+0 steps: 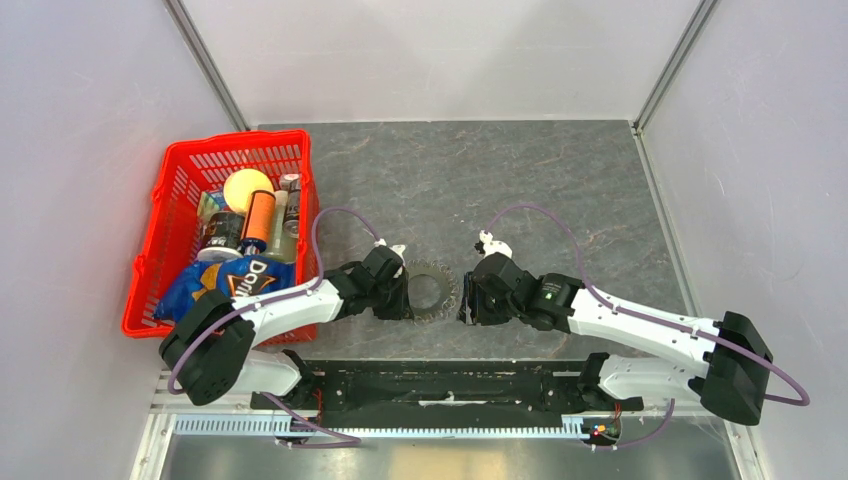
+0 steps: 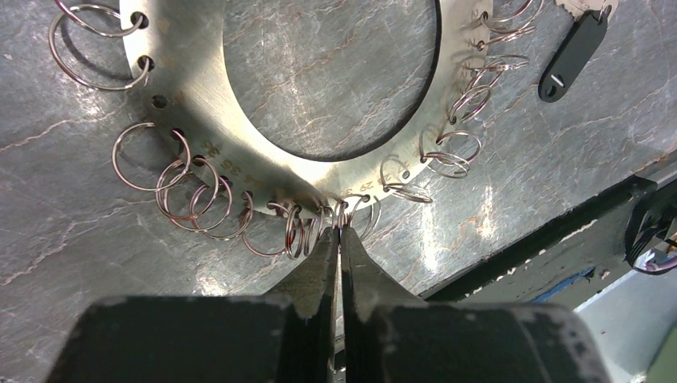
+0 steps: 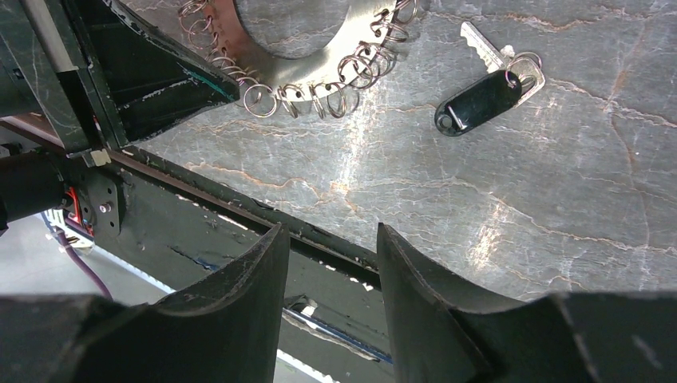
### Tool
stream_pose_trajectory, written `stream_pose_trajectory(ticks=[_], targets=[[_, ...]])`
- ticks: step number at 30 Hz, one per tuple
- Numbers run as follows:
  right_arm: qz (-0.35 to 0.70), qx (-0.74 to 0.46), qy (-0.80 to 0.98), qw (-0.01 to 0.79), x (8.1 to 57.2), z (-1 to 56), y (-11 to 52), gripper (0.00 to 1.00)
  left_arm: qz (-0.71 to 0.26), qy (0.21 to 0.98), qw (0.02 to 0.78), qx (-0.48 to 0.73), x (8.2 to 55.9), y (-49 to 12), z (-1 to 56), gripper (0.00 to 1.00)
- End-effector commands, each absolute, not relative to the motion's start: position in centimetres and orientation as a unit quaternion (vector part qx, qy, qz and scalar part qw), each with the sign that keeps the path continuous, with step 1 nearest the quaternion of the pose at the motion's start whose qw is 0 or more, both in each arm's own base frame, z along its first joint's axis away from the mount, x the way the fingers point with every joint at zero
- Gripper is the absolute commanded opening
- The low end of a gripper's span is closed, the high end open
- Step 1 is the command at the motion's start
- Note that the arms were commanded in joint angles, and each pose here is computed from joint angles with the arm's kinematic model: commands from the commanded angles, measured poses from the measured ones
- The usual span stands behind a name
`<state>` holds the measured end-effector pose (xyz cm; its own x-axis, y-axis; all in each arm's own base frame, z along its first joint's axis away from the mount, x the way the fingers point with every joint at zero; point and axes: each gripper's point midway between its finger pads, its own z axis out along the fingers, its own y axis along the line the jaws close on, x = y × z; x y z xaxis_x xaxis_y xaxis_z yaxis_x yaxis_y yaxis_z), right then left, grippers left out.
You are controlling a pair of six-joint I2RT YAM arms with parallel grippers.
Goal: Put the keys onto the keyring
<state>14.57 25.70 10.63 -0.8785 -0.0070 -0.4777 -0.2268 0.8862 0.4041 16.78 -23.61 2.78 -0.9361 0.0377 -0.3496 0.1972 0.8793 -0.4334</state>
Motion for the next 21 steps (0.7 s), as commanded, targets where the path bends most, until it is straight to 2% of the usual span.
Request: stream_pose_trajectory(ticks=[1, 9, 21], targets=[[0.231, -0.049, 0.938, 0.255, 15.0, 10.9, 25.4, 0.52, -0.241, 0.952, 0.181, 0.057, 17.3, -24.0, 3.0, 0.02], [0.234, -0.048, 0.936, 0.259, 14.9, 11.3, 25.2, 0.52, -0.25, 0.946, 0.193, 0.075, 17.5, -24.3, 4.4, 0.02], [0.239, -0.049, 0.931, 0.271, 15.2, 12.3, 25.2, 0.52, -0.288, 0.917, 0.227, 0.157, 17.2, -25.6, 9.5, 0.02]])
